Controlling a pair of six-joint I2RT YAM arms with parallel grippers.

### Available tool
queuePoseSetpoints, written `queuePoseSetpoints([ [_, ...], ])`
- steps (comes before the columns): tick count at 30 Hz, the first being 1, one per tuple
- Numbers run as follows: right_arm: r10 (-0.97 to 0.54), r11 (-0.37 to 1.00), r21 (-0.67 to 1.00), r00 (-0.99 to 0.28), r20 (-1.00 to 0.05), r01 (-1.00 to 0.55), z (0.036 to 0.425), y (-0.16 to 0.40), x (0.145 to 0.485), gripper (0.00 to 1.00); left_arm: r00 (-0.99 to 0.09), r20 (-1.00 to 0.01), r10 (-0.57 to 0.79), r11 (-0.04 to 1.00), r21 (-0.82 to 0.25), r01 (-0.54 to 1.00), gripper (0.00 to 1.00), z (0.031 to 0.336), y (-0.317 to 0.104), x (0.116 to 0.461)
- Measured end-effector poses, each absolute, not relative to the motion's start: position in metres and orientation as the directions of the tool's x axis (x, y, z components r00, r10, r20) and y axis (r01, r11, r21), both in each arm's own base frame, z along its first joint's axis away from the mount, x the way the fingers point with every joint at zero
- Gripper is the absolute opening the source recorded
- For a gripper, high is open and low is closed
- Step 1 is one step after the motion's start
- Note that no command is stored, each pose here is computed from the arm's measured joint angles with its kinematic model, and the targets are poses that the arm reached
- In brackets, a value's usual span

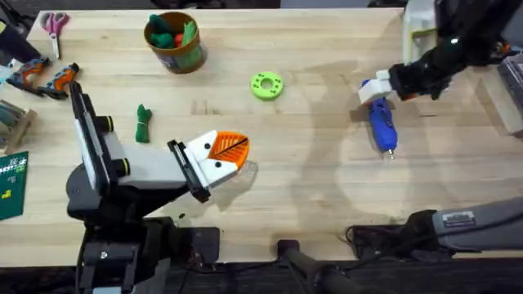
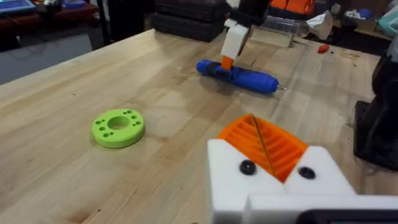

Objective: Pick up the gripper from the table and insert it into the empty holder that is missing its gripper. Then pick up a screw, insert it into the mounting hole, and use the screwdriver to tighten it. Finally, clean up the table by picking up the vegetable and placing it into the bucket.

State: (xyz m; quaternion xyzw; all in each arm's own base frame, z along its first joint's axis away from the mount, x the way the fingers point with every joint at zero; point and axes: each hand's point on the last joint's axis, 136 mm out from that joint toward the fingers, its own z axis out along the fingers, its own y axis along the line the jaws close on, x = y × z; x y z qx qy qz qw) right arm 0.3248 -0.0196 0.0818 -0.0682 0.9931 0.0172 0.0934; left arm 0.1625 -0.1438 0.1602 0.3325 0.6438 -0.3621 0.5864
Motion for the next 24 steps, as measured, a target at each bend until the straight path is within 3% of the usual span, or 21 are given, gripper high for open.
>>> queuePoseSetpoints([
  [10, -0.15, 0.987, 0.03, -0.978, -0.145, -0.156, 0.041, -0.021, 0.341, 0.992, -0.091, -0.996, 0.004, 0.517, -0.076, 0.853, 0.007, 0.16, -0.144, 0.162],
  [24, -0.154, 0.987, 0.021, -0.981, -0.122, -0.157, 0.033, -0.023, 0.342, 0.993, -0.091, -0.996, 0.004, 0.517, -0.076, 0.853, 0.007, 0.16, -0.144, 0.162],
])
